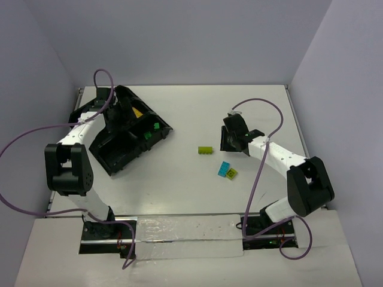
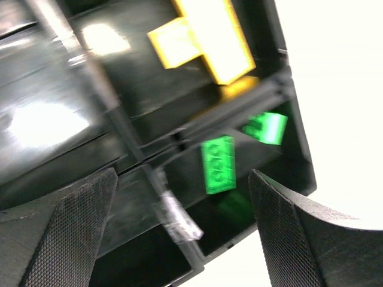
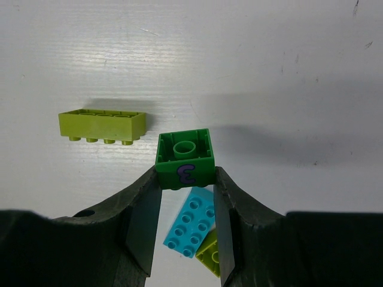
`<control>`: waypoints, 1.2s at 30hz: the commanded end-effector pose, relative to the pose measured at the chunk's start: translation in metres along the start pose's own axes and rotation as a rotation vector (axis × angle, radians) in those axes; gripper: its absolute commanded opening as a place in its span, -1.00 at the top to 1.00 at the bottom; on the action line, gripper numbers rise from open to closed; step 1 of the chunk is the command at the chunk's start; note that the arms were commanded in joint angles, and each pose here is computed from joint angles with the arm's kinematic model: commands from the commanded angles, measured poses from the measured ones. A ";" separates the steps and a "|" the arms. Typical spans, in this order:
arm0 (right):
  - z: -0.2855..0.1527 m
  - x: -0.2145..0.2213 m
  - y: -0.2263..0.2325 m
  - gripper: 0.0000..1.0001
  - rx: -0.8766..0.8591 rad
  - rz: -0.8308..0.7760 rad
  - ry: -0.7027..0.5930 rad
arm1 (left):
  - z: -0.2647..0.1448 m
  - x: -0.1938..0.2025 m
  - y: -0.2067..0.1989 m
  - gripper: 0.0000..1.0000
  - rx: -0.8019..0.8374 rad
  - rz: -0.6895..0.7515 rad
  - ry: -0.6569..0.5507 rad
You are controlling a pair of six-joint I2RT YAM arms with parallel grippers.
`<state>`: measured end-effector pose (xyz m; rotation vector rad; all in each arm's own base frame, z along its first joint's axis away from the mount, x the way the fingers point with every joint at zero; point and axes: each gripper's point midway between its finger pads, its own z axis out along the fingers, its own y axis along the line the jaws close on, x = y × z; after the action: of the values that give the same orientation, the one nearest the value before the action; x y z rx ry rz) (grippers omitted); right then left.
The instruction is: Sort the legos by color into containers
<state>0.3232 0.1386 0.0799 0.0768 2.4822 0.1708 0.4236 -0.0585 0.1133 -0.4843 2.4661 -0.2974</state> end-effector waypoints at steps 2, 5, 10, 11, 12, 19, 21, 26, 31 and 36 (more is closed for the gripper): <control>-0.009 -0.014 0.002 0.69 -0.013 0.018 -0.054 | 0.018 0.041 -0.051 -0.95 0.261 -0.044 0.173; -0.009 -0.017 0.003 0.68 -0.012 0.017 -0.056 | 0.020 0.047 -0.070 -0.94 0.303 -0.023 0.193; -0.008 -0.021 0.005 0.67 -0.012 0.015 -0.059 | 0.019 0.043 -0.093 -0.92 0.325 0.026 0.192; -0.008 -0.020 0.005 0.67 -0.011 0.015 -0.058 | 0.016 0.037 -0.093 -0.92 0.317 0.035 0.175; -0.008 -0.021 0.005 0.67 -0.010 0.015 -0.058 | 0.010 0.026 -0.093 -0.92 0.296 0.054 0.138; -0.016 -0.031 0.013 0.67 -0.049 0.004 -0.091 | -0.038 -0.017 -0.110 -0.90 0.299 0.190 0.019; -0.023 -0.038 0.023 0.67 -0.095 -0.026 -0.119 | -0.051 -0.012 -0.128 -0.86 0.374 0.215 0.032; -0.054 -0.055 0.075 0.66 -0.356 -0.102 -0.179 | -0.087 0.018 -0.183 -0.79 0.678 0.250 0.160; -0.075 -0.062 0.103 0.66 -0.514 -0.153 -0.181 | -0.113 0.043 -0.218 -0.72 0.879 0.288 0.260; -0.078 -0.056 0.121 0.65 -0.575 -0.211 -0.134 | -0.101 0.029 -0.202 -0.72 0.739 0.269 0.191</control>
<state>0.3242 0.2179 0.1635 -0.2528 2.2809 0.6401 0.3876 -0.2510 0.2139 0.1929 2.4042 -1.1411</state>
